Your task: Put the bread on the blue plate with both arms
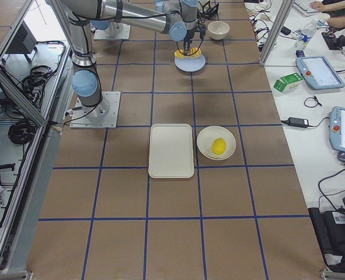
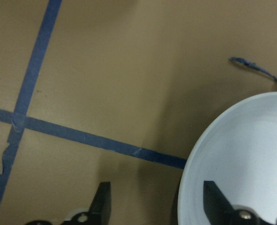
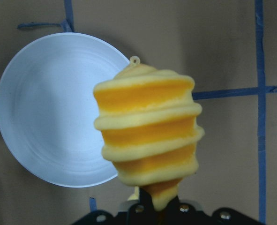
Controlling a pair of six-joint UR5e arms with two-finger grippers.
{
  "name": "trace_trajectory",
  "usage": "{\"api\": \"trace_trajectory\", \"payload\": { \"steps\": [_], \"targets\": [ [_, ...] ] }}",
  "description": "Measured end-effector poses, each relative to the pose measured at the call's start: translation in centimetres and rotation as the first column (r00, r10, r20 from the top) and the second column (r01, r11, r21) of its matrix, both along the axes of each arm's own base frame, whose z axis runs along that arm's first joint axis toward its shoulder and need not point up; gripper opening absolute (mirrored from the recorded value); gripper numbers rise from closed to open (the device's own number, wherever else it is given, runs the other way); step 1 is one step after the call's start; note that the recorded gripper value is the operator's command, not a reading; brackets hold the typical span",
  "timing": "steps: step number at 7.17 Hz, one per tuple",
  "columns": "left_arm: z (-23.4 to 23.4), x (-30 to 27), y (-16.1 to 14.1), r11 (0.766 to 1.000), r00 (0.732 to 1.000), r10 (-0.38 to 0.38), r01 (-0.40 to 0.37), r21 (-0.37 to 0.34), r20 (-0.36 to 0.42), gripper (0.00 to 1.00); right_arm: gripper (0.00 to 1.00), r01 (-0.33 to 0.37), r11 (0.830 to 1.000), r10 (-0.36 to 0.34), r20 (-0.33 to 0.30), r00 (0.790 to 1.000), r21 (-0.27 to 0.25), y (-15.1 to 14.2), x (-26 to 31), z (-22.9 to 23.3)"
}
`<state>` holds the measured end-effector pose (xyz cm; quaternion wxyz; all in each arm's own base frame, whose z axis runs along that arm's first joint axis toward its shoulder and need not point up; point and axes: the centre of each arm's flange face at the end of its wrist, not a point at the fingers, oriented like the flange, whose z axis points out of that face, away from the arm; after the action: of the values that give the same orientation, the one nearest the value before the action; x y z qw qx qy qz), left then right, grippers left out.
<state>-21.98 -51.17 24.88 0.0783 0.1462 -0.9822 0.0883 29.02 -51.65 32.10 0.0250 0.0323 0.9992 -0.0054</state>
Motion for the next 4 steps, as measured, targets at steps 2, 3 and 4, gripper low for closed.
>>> {"api": "trace_trajectory", "payload": {
  "steps": [2, 3, 4],
  "targets": [
    [6.3, 0.3, -2.0, 0.998, 0.998, -0.054, 0.052, 0.047, 0.044, 1.00, 0.00, -0.037, 0.999, 0.037, -0.005, 0.999, 0.021, -1.6, 5.1, -2.5],
    [9.4, 0.5, -2.5, 0.995, 0.994, -0.074, 0.067, 0.078, 0.079, 1.00, 0.00, -0.030, 0.998, 0.031, -0.011, 0.999, 0.047, -1.9, 6.4, -4.5],
    [12.2, 0.6, -2.6, 0.991, 0.991, -0.095, 0.085, 0.099, 0.098, 1.00, 0.00, -0.025, 0.997, 0.026, -0.014, 1.000, 0.068, -1.9, 6.9, -5.9]
  ]
}}
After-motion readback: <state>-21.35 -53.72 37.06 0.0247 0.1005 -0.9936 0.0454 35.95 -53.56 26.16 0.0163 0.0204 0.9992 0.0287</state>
